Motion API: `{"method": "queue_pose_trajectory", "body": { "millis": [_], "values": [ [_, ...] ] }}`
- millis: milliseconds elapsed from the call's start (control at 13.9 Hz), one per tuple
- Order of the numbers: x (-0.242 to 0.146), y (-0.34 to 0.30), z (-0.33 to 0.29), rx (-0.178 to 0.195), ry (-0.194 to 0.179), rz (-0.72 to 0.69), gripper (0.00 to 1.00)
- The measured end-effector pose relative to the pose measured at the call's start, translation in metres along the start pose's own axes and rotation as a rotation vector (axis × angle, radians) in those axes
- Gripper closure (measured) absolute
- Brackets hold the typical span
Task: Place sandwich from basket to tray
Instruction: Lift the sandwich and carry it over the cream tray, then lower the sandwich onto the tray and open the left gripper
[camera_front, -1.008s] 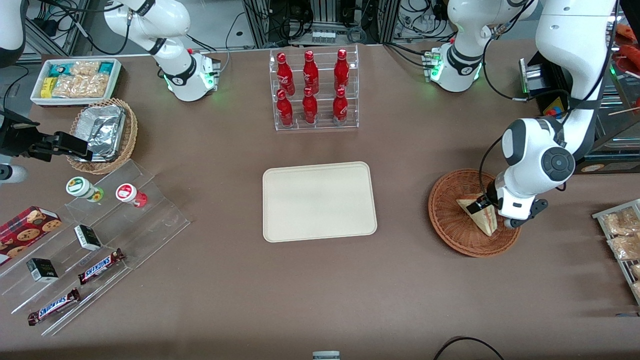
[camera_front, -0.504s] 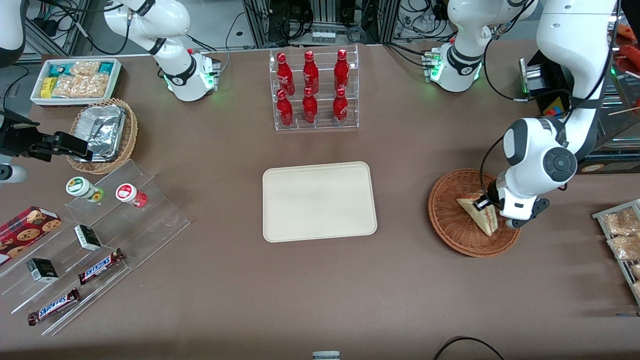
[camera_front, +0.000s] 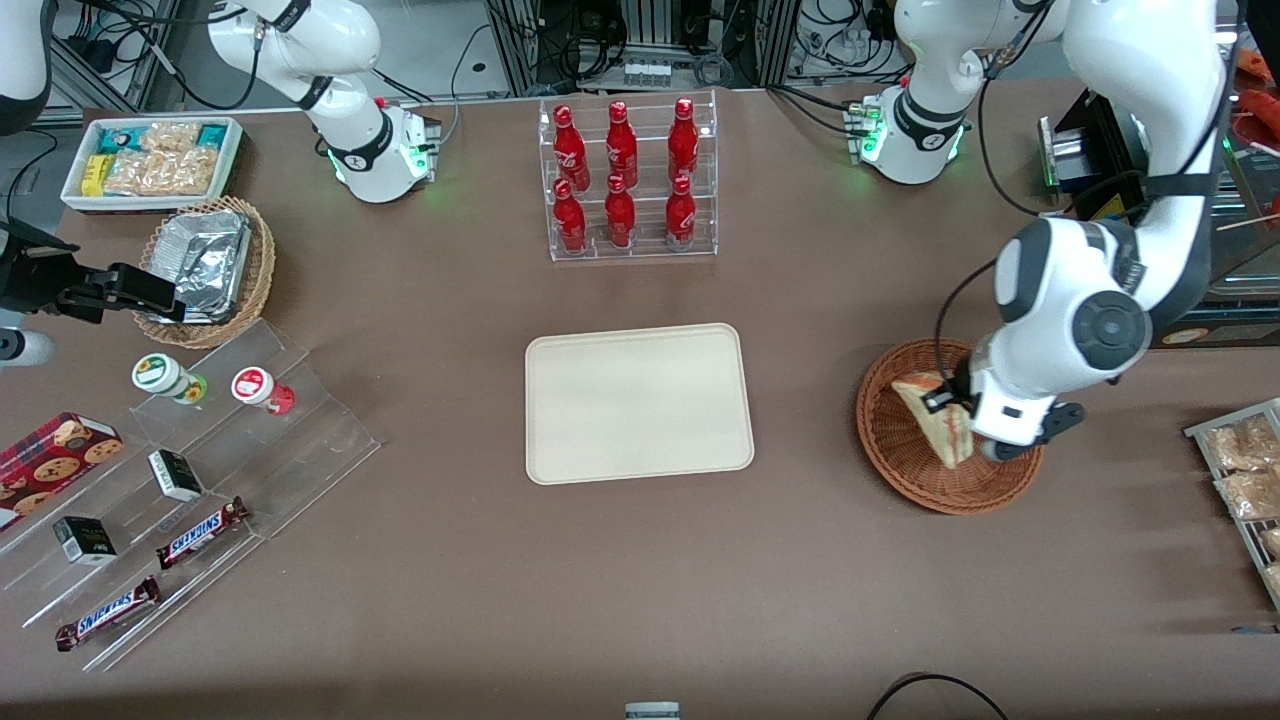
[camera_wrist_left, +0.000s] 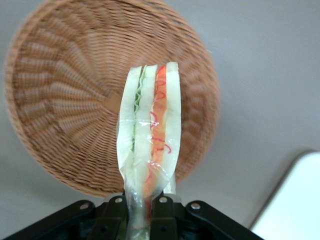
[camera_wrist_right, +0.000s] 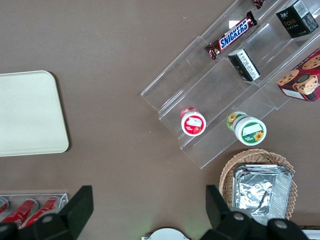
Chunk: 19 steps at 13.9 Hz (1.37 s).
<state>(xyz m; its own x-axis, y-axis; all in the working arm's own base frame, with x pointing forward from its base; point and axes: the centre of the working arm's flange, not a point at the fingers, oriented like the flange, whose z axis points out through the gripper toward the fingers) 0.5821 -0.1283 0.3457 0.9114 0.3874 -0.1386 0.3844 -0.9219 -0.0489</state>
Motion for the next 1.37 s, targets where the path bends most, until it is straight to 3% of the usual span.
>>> {"method": "queue_pose_trajectory", "body": {
  "millis": [576, 1080, 1368],
  "values": [
    [-0.098, 0.142, 0.015, 0.020, 0.015, 0.256, 0.85],
    [-0.169, 0.261, 0.047, 0.002, 0.022, 0.290, 0.85],
    [-0.186, 0.305, 0.067, -0.016, 0.021, 0.270, 0.85]
  ]
}}
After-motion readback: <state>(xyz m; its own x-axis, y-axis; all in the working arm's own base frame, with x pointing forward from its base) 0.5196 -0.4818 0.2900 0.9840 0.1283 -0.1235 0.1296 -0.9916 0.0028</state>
